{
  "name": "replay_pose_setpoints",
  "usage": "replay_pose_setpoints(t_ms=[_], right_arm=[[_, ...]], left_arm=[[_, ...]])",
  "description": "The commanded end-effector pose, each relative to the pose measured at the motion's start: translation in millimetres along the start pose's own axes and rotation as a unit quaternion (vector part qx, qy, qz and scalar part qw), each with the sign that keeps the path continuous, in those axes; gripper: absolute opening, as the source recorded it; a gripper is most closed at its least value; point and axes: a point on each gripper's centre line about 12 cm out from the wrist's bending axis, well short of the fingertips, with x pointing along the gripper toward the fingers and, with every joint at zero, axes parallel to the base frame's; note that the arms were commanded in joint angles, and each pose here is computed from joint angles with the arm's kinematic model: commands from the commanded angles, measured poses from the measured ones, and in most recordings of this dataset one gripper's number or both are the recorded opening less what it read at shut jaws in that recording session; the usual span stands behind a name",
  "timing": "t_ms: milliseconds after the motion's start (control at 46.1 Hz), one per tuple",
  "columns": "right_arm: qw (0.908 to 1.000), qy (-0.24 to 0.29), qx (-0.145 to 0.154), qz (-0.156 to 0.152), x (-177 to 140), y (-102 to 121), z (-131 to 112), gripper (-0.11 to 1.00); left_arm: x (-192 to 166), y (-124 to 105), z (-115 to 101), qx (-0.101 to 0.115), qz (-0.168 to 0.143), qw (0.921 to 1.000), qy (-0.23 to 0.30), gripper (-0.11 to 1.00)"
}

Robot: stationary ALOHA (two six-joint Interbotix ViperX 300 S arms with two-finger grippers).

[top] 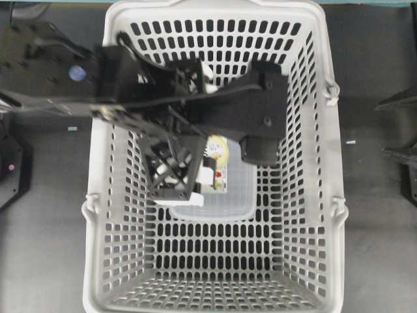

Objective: Pick up the cellophane tape from the shopping basket with the left arm.
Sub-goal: 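Lower the open left gripper down onto the cellophane tape roll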

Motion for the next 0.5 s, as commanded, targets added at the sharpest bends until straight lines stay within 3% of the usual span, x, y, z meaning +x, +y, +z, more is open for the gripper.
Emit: replay_pose_setpoints(t_ms=[0,478], right_arm=[[1.0,-0.005,0.001,0.001,1,0,3,0.75],[1.0,-0.007,0.001,0.001,0,0,4,0.75]], left_arm=[[-11,-1,4,0.0,0.001,1.0,-0.003,0.5],[3,-1,6,0.002,0.001,0.9999,0.011,0.5]])
